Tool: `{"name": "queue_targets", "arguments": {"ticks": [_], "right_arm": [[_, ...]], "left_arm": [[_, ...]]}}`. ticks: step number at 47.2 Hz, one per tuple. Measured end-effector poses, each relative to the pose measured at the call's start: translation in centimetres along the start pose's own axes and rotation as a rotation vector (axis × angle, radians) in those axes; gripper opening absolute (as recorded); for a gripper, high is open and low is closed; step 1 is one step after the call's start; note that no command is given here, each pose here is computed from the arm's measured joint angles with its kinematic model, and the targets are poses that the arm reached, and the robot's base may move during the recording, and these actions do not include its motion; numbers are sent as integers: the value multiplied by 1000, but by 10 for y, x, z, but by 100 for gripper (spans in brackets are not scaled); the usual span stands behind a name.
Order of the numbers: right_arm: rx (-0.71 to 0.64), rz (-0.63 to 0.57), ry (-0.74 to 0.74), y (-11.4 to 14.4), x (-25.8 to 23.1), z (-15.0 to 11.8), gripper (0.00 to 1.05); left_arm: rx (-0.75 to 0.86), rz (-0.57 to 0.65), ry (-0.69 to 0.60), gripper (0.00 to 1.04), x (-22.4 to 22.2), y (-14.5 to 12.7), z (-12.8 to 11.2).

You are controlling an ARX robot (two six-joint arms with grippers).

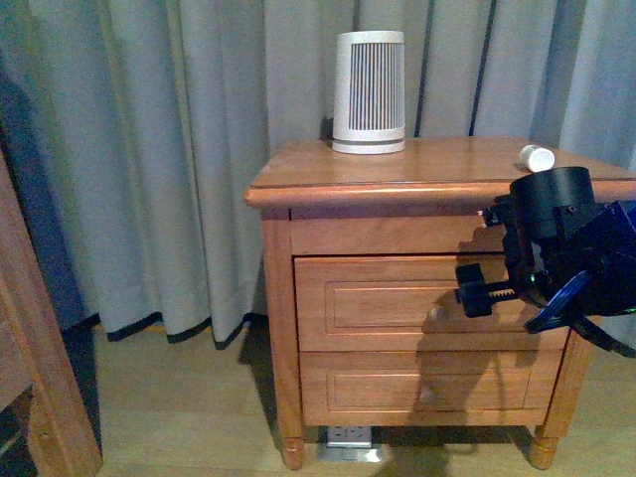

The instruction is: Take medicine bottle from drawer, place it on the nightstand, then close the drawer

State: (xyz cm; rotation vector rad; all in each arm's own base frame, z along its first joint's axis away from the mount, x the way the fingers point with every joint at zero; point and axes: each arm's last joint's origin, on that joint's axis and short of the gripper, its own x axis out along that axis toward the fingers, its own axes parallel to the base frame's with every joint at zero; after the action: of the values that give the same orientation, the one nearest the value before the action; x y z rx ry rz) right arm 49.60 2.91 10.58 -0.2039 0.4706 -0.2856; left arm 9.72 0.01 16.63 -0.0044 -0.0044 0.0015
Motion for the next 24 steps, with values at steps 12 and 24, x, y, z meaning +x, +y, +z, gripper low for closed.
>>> {"name": "queue_targets", "arguments": {"ticks": [12, 24], "right_arm": [[49, -1, 1, -10, -15, -6, 98], [184, -17, -63, -69, -126, 17, 98]], "left_arm": [[0, 0, 0, 98, 0, 0, 0], [0, 0, 0, 98, 0, 0, 0]]}}
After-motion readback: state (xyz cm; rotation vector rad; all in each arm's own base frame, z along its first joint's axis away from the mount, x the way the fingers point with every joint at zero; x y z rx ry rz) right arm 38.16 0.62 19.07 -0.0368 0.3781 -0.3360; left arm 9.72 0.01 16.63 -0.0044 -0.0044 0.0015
